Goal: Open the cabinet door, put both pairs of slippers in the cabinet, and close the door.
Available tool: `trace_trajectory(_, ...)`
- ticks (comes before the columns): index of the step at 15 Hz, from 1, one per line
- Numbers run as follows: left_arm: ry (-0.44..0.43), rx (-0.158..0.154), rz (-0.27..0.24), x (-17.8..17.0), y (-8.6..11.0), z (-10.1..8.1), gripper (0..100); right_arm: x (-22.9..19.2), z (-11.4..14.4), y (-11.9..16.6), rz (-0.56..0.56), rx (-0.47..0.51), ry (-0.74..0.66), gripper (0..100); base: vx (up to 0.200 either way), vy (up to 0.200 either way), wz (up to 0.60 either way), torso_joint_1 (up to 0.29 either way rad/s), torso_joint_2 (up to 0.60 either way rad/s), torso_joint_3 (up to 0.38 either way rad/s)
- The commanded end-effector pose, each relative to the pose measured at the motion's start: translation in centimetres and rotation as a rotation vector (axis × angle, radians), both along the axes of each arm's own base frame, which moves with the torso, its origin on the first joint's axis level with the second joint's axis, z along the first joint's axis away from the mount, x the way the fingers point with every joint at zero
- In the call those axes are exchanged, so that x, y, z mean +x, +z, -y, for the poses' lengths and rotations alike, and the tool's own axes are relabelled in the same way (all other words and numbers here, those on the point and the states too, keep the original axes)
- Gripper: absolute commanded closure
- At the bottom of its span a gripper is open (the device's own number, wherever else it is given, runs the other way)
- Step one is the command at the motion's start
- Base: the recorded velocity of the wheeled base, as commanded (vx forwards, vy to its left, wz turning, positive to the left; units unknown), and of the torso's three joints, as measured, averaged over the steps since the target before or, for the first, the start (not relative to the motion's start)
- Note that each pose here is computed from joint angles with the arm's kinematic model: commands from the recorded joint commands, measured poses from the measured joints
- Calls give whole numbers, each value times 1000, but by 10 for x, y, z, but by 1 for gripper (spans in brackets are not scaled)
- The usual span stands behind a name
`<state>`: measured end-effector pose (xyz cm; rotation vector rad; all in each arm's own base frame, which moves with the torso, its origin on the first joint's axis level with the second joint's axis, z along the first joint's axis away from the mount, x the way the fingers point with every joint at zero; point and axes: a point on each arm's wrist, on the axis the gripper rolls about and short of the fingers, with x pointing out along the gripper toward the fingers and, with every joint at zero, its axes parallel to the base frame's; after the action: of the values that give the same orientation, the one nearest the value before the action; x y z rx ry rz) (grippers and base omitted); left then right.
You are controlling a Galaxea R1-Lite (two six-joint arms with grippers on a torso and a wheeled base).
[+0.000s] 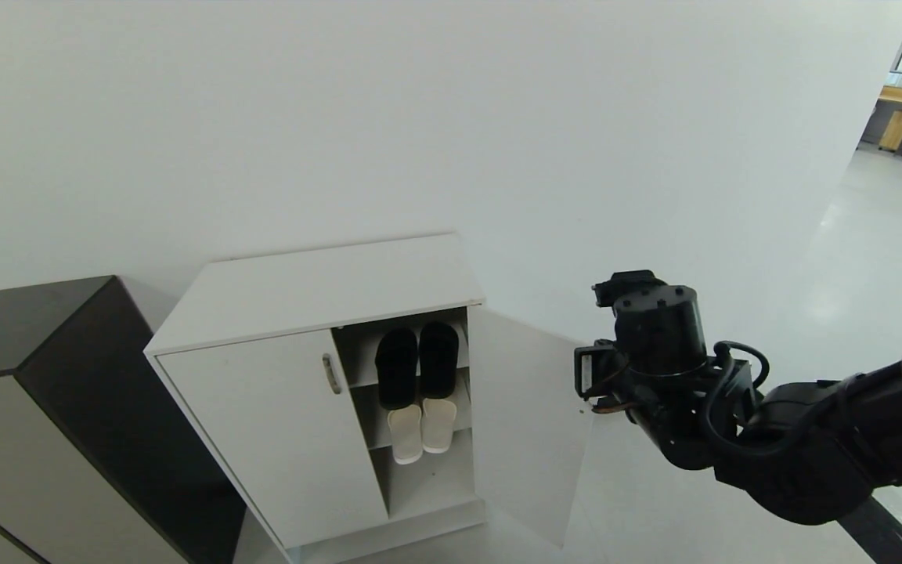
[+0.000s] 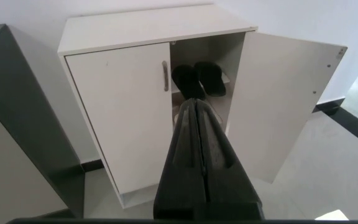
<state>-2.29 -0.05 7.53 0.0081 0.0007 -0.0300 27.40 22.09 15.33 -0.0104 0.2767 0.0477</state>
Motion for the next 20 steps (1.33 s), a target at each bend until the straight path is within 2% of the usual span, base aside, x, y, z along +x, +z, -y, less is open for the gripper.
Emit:
trace_trajectory(1,1,0,-1,0,0,0,100,23,4,3,19,11,-37,100,0,0,0,0,0,0)
trace_trajectory(3,1,0,-1,0,0,0,100,38,5,-1,20,17,-50,100,0,0,0,0,0,0)
trace_trajectory(8,1,0,-1,0,0,0,100,78,16,-32,-34,17,-68,100,0,0,0,0,0,0)
trace_trajectory(11,1,0,-1,0,0,0,100,100,21,-47,-31,26,-98,100,0,0,0,0,0,0)
trace_trajectory(20,1,-2,-1,0,0,0,100,124,23,-69,-43,25,-112,100,0,0,0,0,0,0)
